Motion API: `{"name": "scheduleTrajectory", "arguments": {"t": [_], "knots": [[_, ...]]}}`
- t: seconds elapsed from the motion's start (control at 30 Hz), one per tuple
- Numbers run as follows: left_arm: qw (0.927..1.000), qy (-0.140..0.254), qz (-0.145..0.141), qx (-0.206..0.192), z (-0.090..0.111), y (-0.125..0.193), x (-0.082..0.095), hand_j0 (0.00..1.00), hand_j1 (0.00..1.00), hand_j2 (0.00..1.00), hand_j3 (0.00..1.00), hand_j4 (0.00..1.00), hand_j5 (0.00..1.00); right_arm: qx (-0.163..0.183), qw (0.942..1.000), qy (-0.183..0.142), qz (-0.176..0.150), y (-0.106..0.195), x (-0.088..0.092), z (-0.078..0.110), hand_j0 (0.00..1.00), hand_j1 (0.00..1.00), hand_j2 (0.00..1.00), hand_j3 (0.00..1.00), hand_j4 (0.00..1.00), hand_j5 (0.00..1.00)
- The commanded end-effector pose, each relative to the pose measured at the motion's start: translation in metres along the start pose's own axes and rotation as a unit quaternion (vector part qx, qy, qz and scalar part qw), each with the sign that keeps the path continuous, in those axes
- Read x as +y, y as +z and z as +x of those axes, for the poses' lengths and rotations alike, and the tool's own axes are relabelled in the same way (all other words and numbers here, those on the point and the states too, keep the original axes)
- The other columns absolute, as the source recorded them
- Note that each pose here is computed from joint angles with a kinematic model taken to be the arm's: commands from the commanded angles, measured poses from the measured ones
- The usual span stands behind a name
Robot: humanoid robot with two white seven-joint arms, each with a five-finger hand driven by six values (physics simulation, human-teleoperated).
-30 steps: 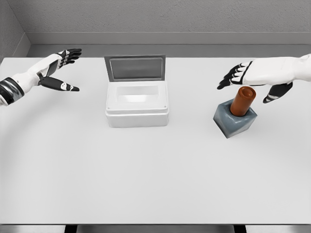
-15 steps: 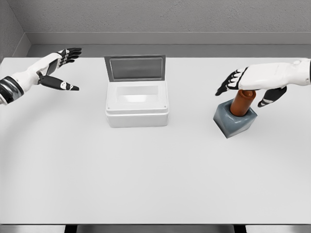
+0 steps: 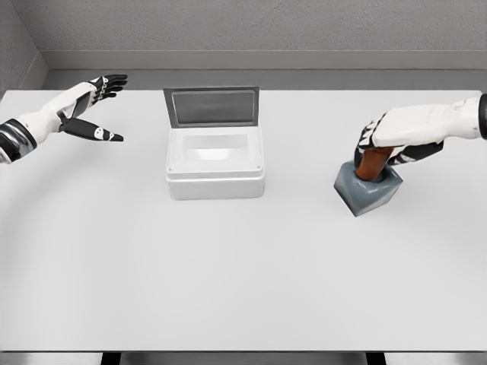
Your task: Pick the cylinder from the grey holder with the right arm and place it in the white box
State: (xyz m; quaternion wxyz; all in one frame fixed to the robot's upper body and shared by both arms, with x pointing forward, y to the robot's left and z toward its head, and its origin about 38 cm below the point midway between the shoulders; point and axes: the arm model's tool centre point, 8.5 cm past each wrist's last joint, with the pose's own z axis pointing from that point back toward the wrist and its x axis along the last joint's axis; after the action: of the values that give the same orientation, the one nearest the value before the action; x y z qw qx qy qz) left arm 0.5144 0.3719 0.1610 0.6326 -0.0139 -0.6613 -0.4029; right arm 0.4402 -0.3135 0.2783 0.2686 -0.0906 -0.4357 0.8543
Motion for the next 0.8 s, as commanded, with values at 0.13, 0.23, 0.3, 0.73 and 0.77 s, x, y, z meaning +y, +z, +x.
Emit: {"name": "scheduleTrajectory", "arguments": {"t": [0.13, 0.23, 0.3, 0.73, 0.77], "knots": [[1.0, 0.002, 0.002, -0.002, 0.001, 0.0, 0.001, 1.0, 1.0, 1.0, 1.0, 1.0, 1.0, 0.007, 1.0, -0.003, -0.003, 0.006, 0.0, -0.003, 0.32, 0.32, 0.32, 0.32, 0.32, 0.32], [1.0, 0.002, 0.002, -0.003, 0.001, 0.0, 0.001, 1.0, 1.0, 1.0, 1.0, 1.0, 1.0, 0.009, 1.0, -0.002, 0.001, 0.008, -0.002, -0.003, 0.32, 0.32, 0.32, 0.32, 0.32, 0.32], [1.0, 0.002, 0.003, -0.004, 0.002, 0.0, 0.002, 1.0, 1.0, 1.0, 1.0, 1.0, 1.0, 0.013, 0.9999, -0.003, 0.008, 0.012, 0.0, -0.004, 0.32, 0.32, 0.32, 0.32, 0.32, 0.32], [1.0, 0.003, 0.003, -0.008, 0.004, 0.0, 0.001, 1.0, 1.0, 1.0, 1.0, 1.0, 1.0, 0.022, 0.999, 0.033, -0.022, 0.025, -0.04, -0.002, 0.32, 0.32, 0.32, 0.32, 0.32, 0.32], [1.0, 0.003, 0.002, -0.007, 0.003, 0.0, 0.002, 1.0, 1.0, 1.0, 1.0, 1.0, 1.0, 0.021, 0.9989, 0.036, -0.022, 0.025, -0.043, -0.001, 0.32, 0.32, 0.32, 0.32, 0.32, 0.32]]}}
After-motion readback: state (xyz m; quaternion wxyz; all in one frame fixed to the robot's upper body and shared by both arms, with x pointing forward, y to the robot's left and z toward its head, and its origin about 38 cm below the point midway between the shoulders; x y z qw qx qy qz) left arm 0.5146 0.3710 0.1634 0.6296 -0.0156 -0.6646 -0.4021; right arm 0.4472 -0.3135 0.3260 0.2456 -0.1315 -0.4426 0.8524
